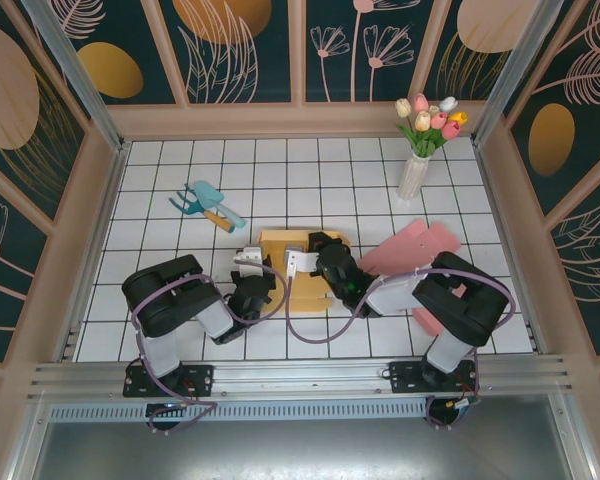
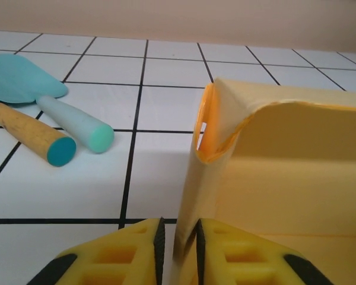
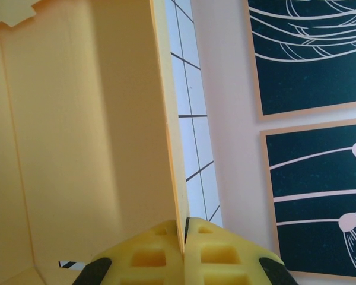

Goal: Fold the paper box

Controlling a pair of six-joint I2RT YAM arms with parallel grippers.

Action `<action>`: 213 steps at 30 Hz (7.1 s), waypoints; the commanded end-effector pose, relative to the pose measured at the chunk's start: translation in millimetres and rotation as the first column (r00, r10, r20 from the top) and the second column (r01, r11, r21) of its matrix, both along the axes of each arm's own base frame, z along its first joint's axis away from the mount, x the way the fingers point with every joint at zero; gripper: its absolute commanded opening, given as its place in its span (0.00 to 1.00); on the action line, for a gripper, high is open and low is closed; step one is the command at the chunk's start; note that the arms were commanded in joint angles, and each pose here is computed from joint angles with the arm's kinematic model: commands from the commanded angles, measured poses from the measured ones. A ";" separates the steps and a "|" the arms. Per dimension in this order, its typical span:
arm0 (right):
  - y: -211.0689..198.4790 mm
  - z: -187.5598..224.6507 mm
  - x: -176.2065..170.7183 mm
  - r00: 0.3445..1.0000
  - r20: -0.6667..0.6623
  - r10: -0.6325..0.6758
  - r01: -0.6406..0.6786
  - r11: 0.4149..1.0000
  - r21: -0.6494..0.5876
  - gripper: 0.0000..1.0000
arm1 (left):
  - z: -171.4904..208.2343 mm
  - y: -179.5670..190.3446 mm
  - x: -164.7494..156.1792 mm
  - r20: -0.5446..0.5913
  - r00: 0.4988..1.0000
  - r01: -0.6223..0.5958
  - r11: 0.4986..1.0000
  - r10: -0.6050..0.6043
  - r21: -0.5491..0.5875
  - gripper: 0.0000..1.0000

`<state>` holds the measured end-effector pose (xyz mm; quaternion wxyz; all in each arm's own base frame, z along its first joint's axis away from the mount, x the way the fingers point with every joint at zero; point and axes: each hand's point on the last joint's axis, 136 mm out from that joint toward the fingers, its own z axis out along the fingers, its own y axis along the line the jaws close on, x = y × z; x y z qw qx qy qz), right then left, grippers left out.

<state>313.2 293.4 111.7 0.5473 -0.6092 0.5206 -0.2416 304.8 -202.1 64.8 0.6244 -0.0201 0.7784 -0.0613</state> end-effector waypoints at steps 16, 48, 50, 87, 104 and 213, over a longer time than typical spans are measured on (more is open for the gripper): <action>-20.7 -75.6 -22.2 0.971 -0.233 -0.045 0.017 0.992 -0.122 0.00 | -0.4 43.3 14.7 0.015 0.940 -0.341 0.938 0.341 0.066 0.00; -7.1 -80.5 -45.9 0.926 -0.368 0.088 -0.101 0.995 -0.017 0.00 | 30.6 -15.5 19.4 0.038 0.966 0.253 0.967 -0.254 0.037 0.33; -6.5 -78.8 -45.8 0.925 -0.368 0.093 -0.103 0.995 -0.007 0.00 | 29.9 -19.1 19.8 0.041 0.960 0.274 0.961 -0.276 0.036 0.33; -8.8 -80.6 -27.7 0.930 -0.368 -0.007 0.017 1.000 0.023 0.00 | 14.7 7.3 29.5 -0.070 0.995 0.076 0.997 -0.076 -0.005 0.39; -0.5 -74.9 -33.9 0.930 -0.366 0.022 -0.008 0.999 0.040 0.00 | 8.3 24.8 34.7 -0.062 0.997 -0.051 0.999 0.051 0.002 0.04; 59.7 -24.8 -39.7 0.416 -0.881 0.226 0.529 0.728 0.436 0.29 | -9.8 -65.9 -17.7 0.038 0.780 0.609 0.773 -0.624 0.177 0.10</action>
